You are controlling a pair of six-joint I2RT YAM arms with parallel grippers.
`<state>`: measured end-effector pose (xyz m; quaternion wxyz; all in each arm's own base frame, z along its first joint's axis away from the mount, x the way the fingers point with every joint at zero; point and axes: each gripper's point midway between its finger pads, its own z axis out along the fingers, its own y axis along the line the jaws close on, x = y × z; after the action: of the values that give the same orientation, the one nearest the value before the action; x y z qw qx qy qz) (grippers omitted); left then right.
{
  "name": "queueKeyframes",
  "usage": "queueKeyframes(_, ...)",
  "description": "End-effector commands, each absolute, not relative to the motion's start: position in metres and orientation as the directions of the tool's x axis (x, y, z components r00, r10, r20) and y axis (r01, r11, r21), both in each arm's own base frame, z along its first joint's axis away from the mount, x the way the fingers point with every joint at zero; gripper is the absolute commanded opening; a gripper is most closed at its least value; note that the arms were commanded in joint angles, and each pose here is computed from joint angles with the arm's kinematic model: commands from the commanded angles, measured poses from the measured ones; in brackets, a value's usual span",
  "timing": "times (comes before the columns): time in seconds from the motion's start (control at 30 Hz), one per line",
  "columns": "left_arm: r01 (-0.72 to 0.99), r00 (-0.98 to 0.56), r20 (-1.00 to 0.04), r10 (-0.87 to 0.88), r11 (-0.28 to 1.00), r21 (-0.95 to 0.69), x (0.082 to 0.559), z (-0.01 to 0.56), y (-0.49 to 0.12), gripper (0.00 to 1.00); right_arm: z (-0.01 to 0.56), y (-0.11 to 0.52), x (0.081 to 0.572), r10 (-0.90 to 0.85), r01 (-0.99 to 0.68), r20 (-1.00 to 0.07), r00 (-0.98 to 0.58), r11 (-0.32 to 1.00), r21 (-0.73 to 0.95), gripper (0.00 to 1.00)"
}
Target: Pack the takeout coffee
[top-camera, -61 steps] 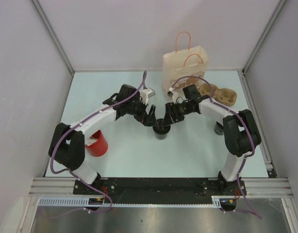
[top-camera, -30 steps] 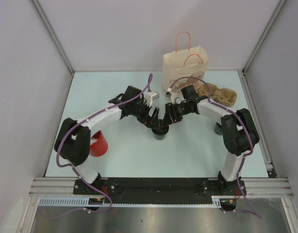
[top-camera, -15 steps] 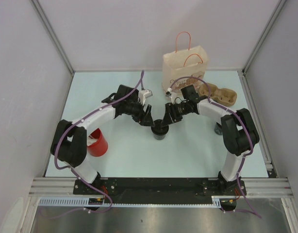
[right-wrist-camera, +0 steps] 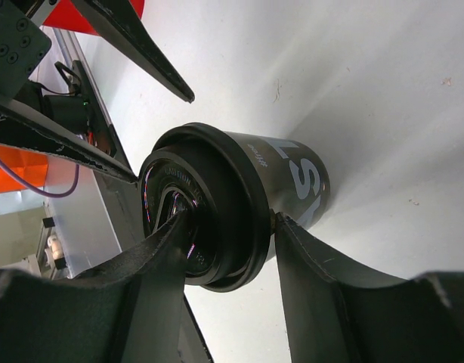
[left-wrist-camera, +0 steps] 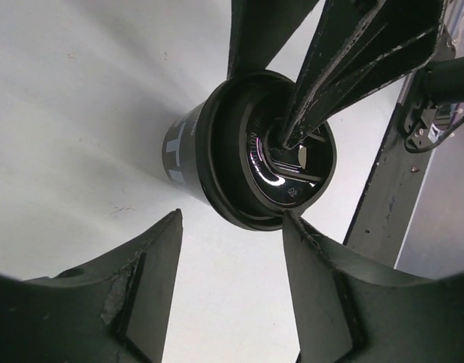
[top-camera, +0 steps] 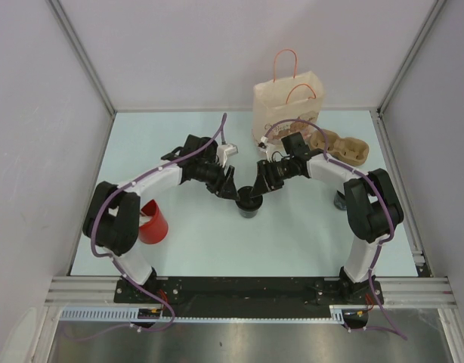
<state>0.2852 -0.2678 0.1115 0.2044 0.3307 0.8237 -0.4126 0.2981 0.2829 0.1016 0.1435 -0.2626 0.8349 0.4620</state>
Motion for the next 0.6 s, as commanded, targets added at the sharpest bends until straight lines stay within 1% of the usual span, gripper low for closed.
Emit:
queueKeyframes(0.0, 0.712, -0.701, -0.608, 0.373, 0.412, -0.568, 0.285, 0.107, -0.265, 0.59, 0.079, 0.279, 0.299, -0.333, -0.564, -0.455, -0.826, 0.495, 0.661, 0.5)
queueKeyframes(0.1, 0.702, -0.712, -0.597, 0.37, 0.412, -0.581, 0.287, 0.104, -0.265, 0.55, 0.079, 0.28, 0.299, -0.335, -0.566, -0.457, -0.824, 0.494, 0.66, 0.5)
queueKeyframes(0.3, 0.662, -0.75, -0.562, 0.35, 0.42, -0.621, 0.29, 0.096, -0.26, 0.51, 0.08, 0.281, 0.298, -0.336, -0.568, -0.458, -0.823, 0.492, 0.66, 0.5)
queueKeyframes(0.57, 0.635, -0.772, -0.543, 0.33, 0.413, -0.652, 0.293, 0.095, -0.261, 0.5, 0.079, 0.281, 0.297, -0.341, -0.569, -0.456, -0.822, 0.494, 0.657, 0.5)
